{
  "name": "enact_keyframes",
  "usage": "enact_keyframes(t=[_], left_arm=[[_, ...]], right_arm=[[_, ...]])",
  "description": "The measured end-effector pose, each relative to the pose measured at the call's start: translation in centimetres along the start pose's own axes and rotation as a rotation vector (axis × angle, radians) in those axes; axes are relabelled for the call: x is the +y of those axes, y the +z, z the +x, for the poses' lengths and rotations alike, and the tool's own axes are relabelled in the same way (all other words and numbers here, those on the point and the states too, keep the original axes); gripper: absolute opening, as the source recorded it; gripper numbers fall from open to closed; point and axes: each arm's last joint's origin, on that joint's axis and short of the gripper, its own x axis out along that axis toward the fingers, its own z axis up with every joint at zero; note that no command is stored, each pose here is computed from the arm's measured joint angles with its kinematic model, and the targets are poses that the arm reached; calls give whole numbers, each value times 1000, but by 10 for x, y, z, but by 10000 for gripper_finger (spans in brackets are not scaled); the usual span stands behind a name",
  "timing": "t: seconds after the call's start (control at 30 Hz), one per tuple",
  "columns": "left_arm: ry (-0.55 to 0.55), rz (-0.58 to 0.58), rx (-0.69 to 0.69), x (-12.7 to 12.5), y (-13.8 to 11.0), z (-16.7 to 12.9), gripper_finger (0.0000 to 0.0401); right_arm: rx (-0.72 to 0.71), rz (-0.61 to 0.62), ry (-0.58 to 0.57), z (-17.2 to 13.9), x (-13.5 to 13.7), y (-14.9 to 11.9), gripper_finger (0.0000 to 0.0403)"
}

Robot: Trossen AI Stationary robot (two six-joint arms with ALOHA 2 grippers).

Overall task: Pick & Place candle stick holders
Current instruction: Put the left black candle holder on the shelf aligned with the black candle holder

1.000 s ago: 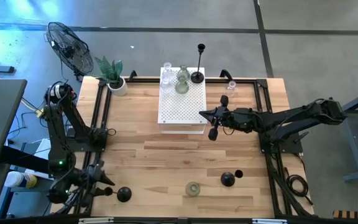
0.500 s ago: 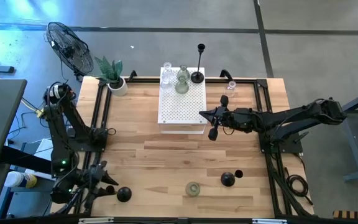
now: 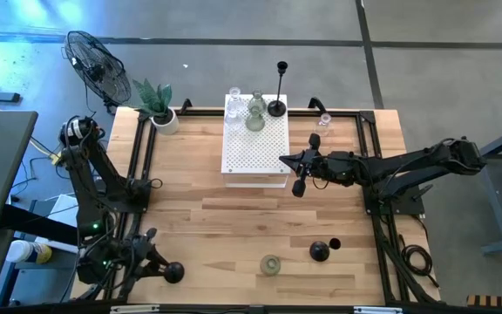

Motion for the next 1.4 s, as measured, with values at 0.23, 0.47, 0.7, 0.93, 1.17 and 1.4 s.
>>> enact_keyframes(t=[0.23,0.47,0.7,0.93,1.17,1.4], left_arm=[[36,58,-54,2,4,2,17],[168,129,-127,17,39,21,34],[322,240,-196,61,102,60,16],[316,286,-262,119,146,102,30],[364,250,-294,182,161,135,18],[355,221,-331,214,168,146,24]], right_arm=[[0,-5,0,0,0,0,0],[0,-23,1,0,0,0,0],[-2,-23,4,0,0,0,0],[-2,-16,28,0,1,0,0],[-1,-23,35,0,1,0,0],[7,-28,35,0,1,-1,0]])
